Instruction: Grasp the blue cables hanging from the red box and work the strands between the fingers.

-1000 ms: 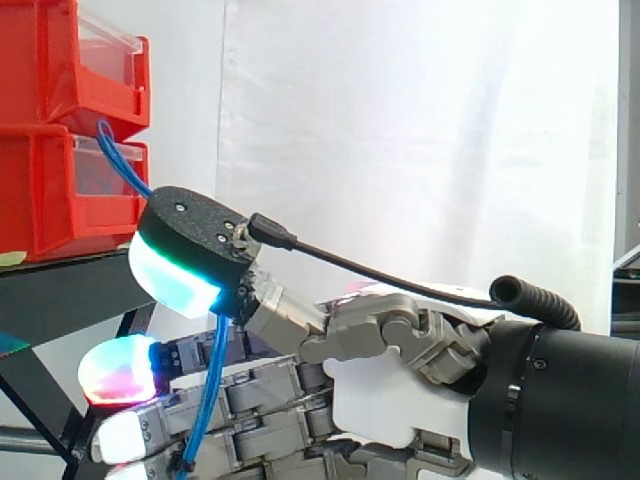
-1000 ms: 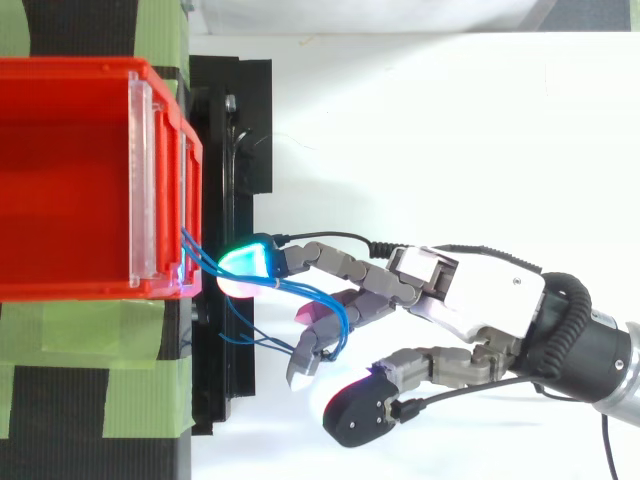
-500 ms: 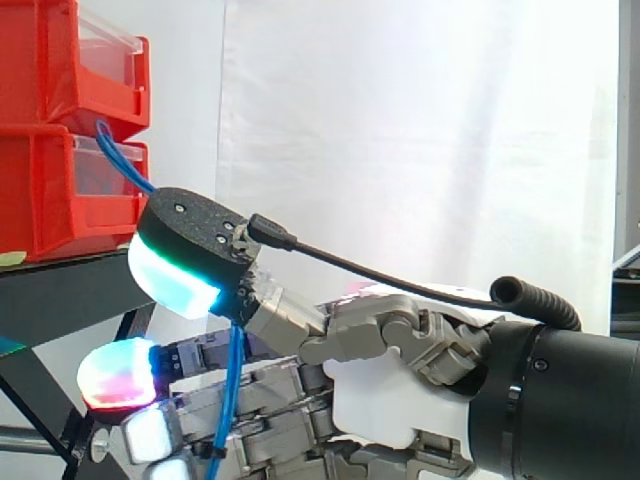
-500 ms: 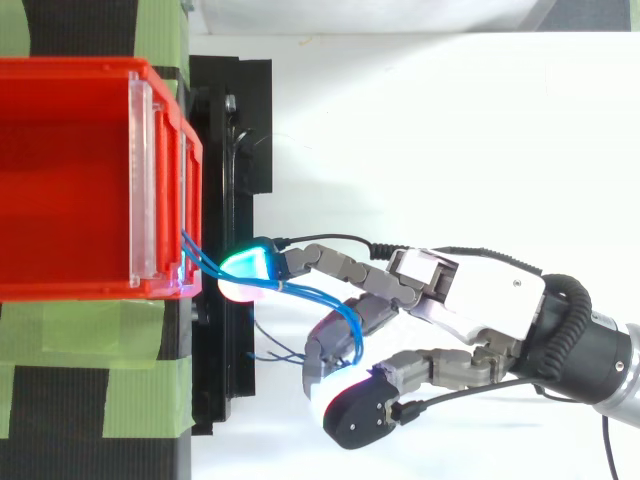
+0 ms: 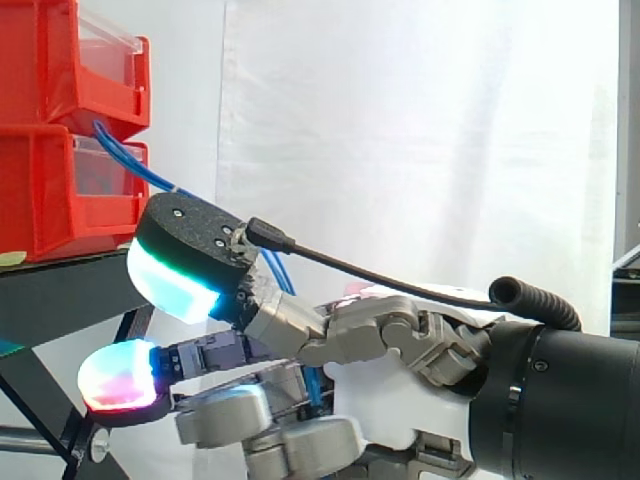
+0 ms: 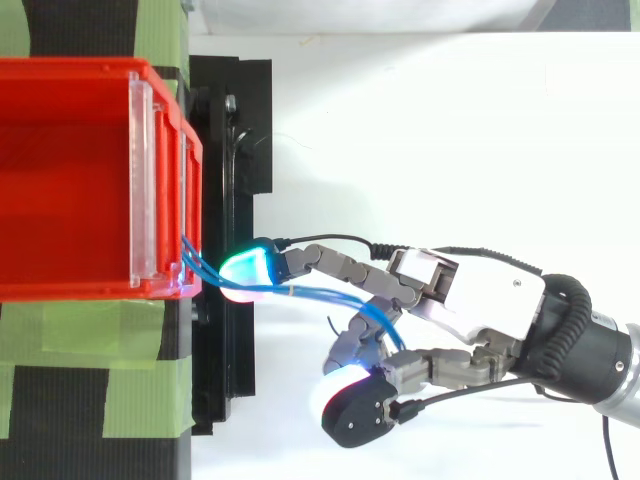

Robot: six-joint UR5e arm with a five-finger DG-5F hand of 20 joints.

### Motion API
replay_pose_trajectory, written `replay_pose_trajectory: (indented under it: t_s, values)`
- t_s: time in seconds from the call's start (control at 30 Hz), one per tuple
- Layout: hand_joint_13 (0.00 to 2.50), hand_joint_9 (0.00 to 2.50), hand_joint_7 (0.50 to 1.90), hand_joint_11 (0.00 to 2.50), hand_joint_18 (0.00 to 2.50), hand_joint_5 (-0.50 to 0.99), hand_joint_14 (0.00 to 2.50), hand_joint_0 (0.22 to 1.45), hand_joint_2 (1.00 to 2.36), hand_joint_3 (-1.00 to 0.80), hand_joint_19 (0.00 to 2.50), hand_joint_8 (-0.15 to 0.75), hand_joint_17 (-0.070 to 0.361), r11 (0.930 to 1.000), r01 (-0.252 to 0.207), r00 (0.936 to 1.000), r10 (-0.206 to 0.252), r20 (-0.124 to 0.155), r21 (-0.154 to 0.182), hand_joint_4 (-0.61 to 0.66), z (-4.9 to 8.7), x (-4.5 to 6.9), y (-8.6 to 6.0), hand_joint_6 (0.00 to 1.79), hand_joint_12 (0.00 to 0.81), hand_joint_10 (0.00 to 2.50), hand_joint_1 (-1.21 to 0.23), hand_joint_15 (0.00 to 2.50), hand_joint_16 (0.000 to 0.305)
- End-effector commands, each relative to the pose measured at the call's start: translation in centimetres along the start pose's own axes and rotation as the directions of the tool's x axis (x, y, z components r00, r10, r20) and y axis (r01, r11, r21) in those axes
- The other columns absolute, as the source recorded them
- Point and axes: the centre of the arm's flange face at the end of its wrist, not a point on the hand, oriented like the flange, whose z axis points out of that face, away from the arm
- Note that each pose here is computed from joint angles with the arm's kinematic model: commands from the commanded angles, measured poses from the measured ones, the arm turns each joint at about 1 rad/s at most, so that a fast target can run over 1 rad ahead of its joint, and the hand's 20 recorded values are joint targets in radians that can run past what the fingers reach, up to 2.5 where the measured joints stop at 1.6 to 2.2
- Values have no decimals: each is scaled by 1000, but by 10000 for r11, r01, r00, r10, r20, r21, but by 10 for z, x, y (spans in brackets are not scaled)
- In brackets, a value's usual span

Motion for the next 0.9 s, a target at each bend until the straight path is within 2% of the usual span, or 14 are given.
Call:
replay_pose_trajectory:
  t_s: [0.0,0.07,0.1,0.13,0.17,0.23,0.3,0.33,0.37,0.5,0.53,0.7,0.73,0.87]
  values:
    - [1153,1088,711,1528,1402,-64,1409,798,1000,-1000,1570,318,131,10000,3,10000,-3,0,-2,362,0,0,0,7,411,793,-602,1315,58]
    - [1139,1062,712,1519,1465,-59,1787,797,1000,-1000,1752,319,122,10000,-12,10000,12,0,-2,361,0,0,0,8,410,1105,-602,1243,54]
    - [1134,1057,714,1503,1453,-59,1870,797,1000,-1000,1746,313,121,10000,-12,10000,12,0,-2,364,0,0,0,7,410,1170,-601,1231,54]
    - [1113,1053,718,1508,1435,-50,2055,796,1000,-1000,1717,322,119,10000,-12,10000,12,0,-2,368,0,0,0,7,405,1386,-600,1223,53]
    - [1086,1037,718,1515,1398,-48,2313,796,1000,-1000,1636,320,123,10000,3,10000,-3,0,-2,369,0,0,0,7,402,1585,-598,1214,54]
    - [1043,1018,718,1530,1349,-41,2500,794,1000,-1000,1419,323,124,10000,3,10000,-3,0,-2,370,0,0,0,7,409,1930,-598,1232,55]
    - [1066,1021,718,1586,1302,-33,2500,794,1000,-1000,1140,329,129,10000,3,10000,-3,0,-2,375,0,0,0,7,421,2196,-596,1259,57]
    - [1101,1020,719,1638,1301,-20,2500,793,1000,-1000,1040,338,131,10000,-7,10000,7,1,-13,380,0,0,1,7,434,2469,-595,1295,58]
    - [1136,1043,716,1753,1324,-3,2500,792,1000,-1000,911,347,141,10000,14,10000,-14,-1,9,388,0,0,0,7,438,2500,-594,1322,63]
    - [1357,1086,726,2034,1438,43,2500,787,1000,-1000,794,368,152,10000,14,10000,-14,-1,9,404,0,0,0,8,507,2500,-588,1482,67]
    - [1459,1149,754,2205,1512,69,2500,785,1000,-1000,775,386,157,10000,14,10000,-14,-1,9,409,0,0,0,9,538,2500,-584,1546,70]
    - [1701,1400,988,2494,1843,55,2500,765,1000,-1000,767,381,160,10000,3,10000,-3,0,-2,353,0,0,0,12,570,2500,-585,1581,71]
    - [1749,1470,1031,2500,1931,51,2500,758,1000,-1000,774,388,158,10000,-1,10000,1,-1,9,333,0,0,0,11,574,2500,-586,1591,211]
    - [1844,1604,1133,2500,2176,77,2500,752,1000,-1000,755,398,163,9999,4,10000,-4,-41,104,289,-1,-1,-1,8,585,2500,-597,1601,217]
